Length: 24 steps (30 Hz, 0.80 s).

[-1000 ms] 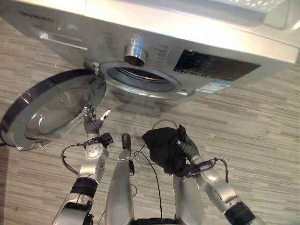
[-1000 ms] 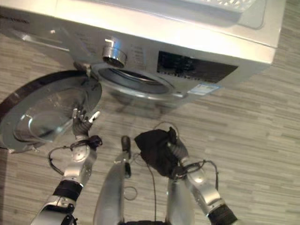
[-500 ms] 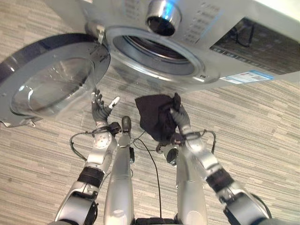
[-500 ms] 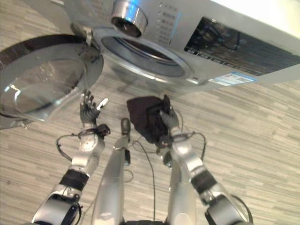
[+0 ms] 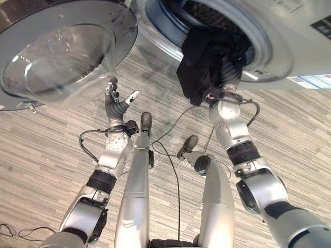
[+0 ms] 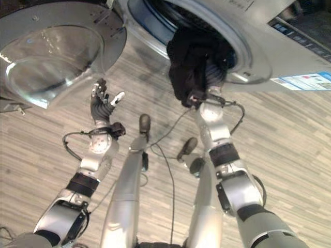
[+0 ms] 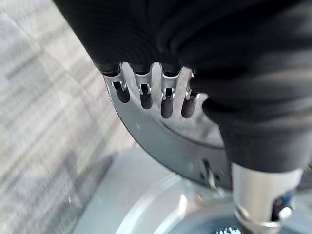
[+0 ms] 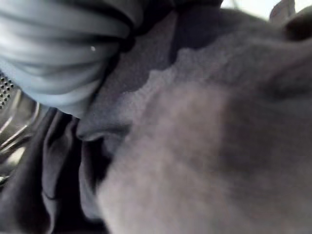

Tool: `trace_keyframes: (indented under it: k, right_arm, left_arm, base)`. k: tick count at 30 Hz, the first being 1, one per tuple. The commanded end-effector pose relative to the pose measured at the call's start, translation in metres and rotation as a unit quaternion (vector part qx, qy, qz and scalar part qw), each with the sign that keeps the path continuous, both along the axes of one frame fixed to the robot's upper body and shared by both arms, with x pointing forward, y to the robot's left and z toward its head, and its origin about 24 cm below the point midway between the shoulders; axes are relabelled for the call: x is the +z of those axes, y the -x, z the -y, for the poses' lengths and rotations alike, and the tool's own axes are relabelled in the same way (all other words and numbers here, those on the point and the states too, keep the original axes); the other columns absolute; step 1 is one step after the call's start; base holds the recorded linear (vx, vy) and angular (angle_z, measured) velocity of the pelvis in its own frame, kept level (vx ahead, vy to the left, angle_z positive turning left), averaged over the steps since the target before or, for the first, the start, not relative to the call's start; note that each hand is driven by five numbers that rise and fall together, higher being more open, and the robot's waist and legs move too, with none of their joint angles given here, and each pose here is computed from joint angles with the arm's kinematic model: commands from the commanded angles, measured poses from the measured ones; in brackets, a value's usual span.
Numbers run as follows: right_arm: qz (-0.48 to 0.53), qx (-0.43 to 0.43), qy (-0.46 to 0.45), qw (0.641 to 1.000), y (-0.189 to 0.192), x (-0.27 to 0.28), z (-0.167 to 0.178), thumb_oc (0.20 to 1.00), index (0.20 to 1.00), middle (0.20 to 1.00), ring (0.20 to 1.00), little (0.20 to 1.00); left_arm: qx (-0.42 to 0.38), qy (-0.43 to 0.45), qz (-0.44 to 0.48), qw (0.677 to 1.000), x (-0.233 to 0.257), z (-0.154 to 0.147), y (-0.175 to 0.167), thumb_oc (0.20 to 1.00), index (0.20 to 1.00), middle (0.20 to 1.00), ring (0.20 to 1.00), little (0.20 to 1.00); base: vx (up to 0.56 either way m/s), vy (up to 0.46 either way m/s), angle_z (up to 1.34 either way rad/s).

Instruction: Grab the laundry basket,head to the washer,open it,put in the laundry and shut it.

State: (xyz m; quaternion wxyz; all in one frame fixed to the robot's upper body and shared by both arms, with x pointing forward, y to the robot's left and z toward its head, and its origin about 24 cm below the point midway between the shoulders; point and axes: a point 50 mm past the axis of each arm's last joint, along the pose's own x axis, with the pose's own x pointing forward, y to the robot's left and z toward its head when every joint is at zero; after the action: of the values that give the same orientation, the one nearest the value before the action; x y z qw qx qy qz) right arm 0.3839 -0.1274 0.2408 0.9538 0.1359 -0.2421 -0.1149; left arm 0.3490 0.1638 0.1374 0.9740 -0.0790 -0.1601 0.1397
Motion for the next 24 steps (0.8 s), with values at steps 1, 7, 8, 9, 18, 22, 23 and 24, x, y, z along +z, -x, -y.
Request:
trace_keyframes:
  k: [1,7,8,9,18,22,23,24]
  right_arm:
    - [0.046,-0.001,0.001,0.999,0.012,-0.001,0.002,0.2,0.2,0.2,0.2,0.2]
    - [0.1,-0.044,0.039,0.993,0.01,0.048,-0.004,0.2,0.2,0.2,0.2,0.2]
    - [0.105,-0.074,0.04,0.991,0.008,0.061,0.002,0.2,0.2,0.2,0.2,0.2]
    - [0.109,-0.088,0.036,0.989,0.008,0.068,0.007,0.2,0.2,0.2,0.2,0.2]
    - [0.072,-0.277,0.055,0.957,0.004,0.134,0.097,0.2,0.2,0.2,0.2,0.2]
    - [0.037,-0.341,0.061,0.937,0.014,0.149,0.14,0.2,0.2,0.2,0.2,0.2]
    - [0.02,-0.362,0.069,0.929,0.018,0.154,0.155,0.2,0.2,0.2,0.2,0.2]
    - [0.003,-0.376,0.081,0.923,0.024,0.158,0.17,0.2,0.2,0.2,0.2,0.2]
  left_arm:
    - [0.003,0.023,0.016,1.0,-0.009,0.0,0.012,1.0,1.0,1.0,1.0,1.0]
    - [-0.032,0.021,0.008,0.999,-0.016,0.014,0.017,1.0,1.0,1.0,1.0,1.0]
    - [-0.04,0.015,0.017,0.999,-0.013,0.018,0.018,1.0,1.0,1.0,1.0,1.0]
    - [-0.044,0.014,0.02,0.999,-0.012,0.02,0.018,1.0,1.0,1.0,1.0,1.0]
    - [-0.081,-0.02,0.028,0.996,-0.011,0.031,0.024,1.0,1.0,1.0,1.0,1.0]
    - [-0.086,-0.027,0.028,0.996,-0.012,0.028,0.025,1.0,1.0,1.0,1.0,1.0]
    - [-0.09,-0.029,0.028,0.995,-0.012,0.028,0.027,1.0,1.0,1.0,1.0,1.0]
    - [-0.093,-0.032,0.031,0.995,-0.011,0.026,0.028,1.0,1.0,1.0,1.0,1.0]
  base:
    - [0.0,0.0,0.0]
    - [0.05,-0.015,0.05]
    - [0.04,-0.017,0.19]
    - [0.05,-0.023,0.19]
    - [0.05,-0.006,0.15]
    - [0.05,0.002,0.05]
    - [0.08,0.004,0.06]
    - [0.11,0.015,0.11]
